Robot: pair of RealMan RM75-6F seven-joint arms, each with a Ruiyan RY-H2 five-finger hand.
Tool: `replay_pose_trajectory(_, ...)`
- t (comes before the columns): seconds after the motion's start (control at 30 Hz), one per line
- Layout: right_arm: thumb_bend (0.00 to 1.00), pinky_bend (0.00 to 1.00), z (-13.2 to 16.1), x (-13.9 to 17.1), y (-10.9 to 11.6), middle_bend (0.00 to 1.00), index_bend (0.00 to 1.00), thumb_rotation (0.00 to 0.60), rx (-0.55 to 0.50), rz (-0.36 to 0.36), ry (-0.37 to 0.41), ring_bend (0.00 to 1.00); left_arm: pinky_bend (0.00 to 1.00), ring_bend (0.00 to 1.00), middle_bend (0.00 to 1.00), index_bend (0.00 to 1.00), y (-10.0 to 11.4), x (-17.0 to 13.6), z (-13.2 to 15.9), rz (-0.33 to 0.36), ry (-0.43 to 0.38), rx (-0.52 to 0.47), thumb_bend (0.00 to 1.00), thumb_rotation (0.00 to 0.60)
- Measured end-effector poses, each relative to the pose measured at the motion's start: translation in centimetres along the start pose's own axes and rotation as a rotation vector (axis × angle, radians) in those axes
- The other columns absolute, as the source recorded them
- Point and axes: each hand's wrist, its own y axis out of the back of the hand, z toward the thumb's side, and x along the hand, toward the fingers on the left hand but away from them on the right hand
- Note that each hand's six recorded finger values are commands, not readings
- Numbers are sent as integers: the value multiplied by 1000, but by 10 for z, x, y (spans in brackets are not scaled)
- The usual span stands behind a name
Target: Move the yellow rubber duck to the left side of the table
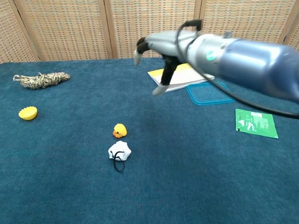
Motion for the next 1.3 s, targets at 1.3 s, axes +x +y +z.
replay_pose_trajectory(1.3,0,0,-235,302,-8,0,207,600,-77,-152,-486,0,0,0,0,356,-86,119,277,-191,-653,351,218,600)
